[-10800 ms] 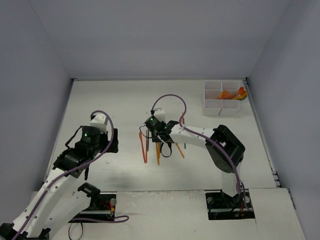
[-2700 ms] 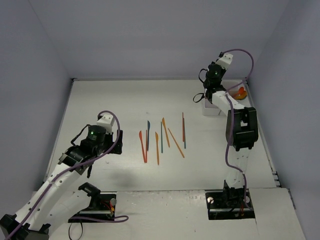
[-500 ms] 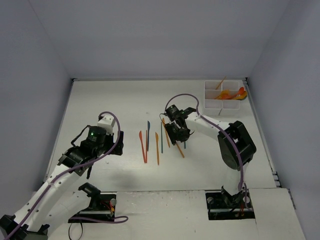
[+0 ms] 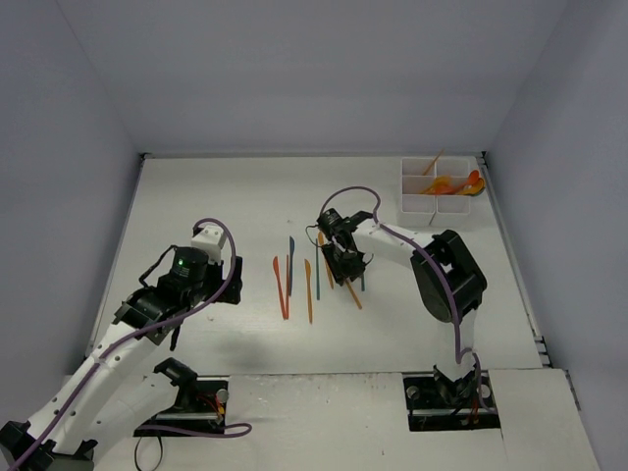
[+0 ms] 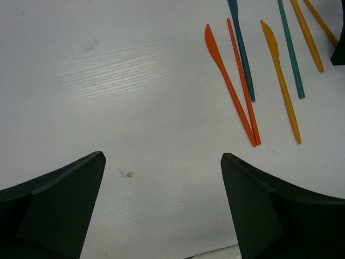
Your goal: Sort the eating utensils into containers
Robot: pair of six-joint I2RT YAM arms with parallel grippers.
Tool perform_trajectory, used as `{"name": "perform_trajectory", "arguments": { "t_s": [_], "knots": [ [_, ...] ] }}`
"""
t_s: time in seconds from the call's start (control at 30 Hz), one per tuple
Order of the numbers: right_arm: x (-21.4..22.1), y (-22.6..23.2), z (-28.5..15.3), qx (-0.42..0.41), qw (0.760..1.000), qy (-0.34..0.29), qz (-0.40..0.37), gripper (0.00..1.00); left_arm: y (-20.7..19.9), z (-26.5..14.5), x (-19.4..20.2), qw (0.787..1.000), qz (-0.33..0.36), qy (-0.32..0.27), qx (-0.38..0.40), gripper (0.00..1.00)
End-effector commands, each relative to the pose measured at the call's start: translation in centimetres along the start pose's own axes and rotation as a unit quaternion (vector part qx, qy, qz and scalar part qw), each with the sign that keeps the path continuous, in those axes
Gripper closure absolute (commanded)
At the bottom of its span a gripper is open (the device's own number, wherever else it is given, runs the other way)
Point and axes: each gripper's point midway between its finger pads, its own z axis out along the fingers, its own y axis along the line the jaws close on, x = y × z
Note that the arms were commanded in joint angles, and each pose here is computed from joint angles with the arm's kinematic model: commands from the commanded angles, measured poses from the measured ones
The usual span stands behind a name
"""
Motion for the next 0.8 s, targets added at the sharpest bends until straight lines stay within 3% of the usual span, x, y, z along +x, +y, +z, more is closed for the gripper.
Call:
{"name": "perform_trajectory", "arguments": {
  "t_s": [0.0, 0.13, 0.33, 0.43, 0.6, 0.77],
  "knots": [
    [-0.8, -0.4, -0.5, 0.023, 1.000, -0.006, 0.000, 0.71, -0.5, -0.4, -2.3, 0.999, 0.004, -0.038, 0.012, 0.13],
    [-0.6, -0.5, 0.1, 0.027, 1.000, 0.001, -0.001, 0.79, -0.5, -0.5, -2.3, 0.999, 0.004, -0.039, 0.012, 0.13],
    [-0.2, -0.6, 0.8, 0.030, 0.999, 0.013, -0.007, 0.99, -0.5, -0.6, -2.4, 0.999, 0.005, -0.042, 0.011, 0.13],
    [-1.0, -0.7, 0.2, 0.031, 1.000, 0.001, -0.004, 1.00, -0.5, -0.6, -2.5, 0.999, 0.004, -0.044, 0.011, 0.13],
    [-7.3, -2.2, -6.0, 0.034, 0.993, -0.114, 0.023, 1.00, -0.4, -0.7, -2.5, 0.999, 0.004, -0.044, 0.010, 0.13],
    [-13.4, -7.9, -14.5, 0.069, 0.963, -0.243, 0.089, 1.00, -0.3, -0.7, -2.5, 0.999, 0.004, -0.046, 0.008, 0.13]
  ]
}}
